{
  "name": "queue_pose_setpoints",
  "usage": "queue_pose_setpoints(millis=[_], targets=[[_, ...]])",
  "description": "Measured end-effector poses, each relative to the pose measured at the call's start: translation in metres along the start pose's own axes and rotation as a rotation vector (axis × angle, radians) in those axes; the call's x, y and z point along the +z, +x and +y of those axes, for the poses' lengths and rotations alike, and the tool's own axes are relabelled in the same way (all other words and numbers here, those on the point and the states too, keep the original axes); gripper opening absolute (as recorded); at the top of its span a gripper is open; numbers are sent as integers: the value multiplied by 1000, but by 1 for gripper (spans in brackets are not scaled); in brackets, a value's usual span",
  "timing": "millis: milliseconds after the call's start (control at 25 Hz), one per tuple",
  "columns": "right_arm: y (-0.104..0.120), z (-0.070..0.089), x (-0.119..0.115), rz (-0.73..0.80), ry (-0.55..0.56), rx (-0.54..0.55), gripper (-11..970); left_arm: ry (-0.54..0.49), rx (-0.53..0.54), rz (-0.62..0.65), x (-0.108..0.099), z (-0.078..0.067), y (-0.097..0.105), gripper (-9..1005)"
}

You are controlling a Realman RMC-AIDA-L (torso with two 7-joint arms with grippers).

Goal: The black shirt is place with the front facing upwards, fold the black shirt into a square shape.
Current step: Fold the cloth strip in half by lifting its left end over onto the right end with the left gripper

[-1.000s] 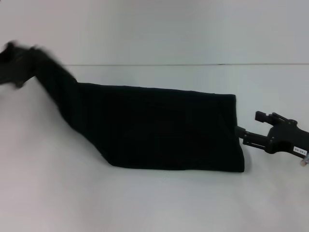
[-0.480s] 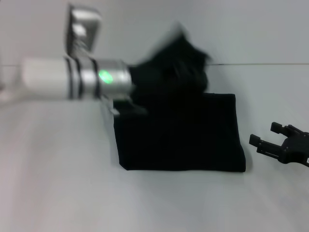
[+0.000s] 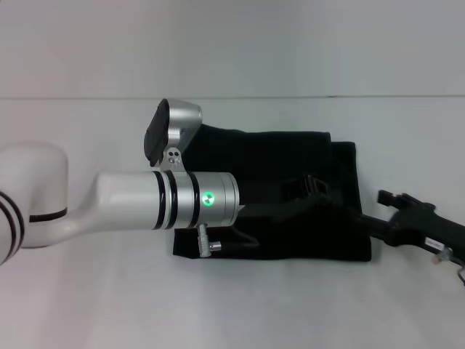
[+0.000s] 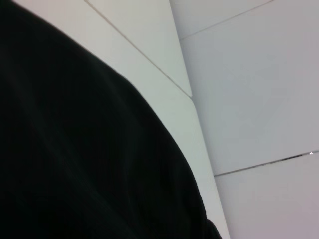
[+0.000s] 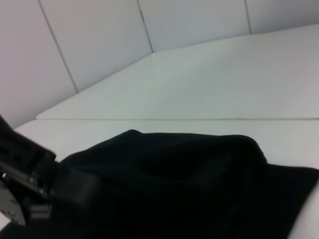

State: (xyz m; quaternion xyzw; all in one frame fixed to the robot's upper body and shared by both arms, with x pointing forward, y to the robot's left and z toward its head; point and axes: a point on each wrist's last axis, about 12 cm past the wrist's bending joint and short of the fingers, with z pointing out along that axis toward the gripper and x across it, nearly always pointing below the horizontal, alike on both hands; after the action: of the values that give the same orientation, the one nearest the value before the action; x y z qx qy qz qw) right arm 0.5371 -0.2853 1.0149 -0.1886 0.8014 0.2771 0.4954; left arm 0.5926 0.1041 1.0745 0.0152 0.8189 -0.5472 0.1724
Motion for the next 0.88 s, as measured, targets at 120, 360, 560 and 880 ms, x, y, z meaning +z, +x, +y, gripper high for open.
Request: queue_pose_setpoints(millis=[120, 360, 560, 880], targets=[[-9, 2, 13, 8, -9, -23, 892, 6, 14, 5, -2, -2, -3, 12], [-37, 2, 49, 27, 34, -70, 888, 28, 39, 40, -3, -5, -1, 12], [-67, 1, 74, 0, 96, -82, 884, 18, 54, 91, -2, -4, 6, 12], [-88, -8, 79, -79, 172, -55, 879, -6, 78, 144, -4, 1, 15, 12]])
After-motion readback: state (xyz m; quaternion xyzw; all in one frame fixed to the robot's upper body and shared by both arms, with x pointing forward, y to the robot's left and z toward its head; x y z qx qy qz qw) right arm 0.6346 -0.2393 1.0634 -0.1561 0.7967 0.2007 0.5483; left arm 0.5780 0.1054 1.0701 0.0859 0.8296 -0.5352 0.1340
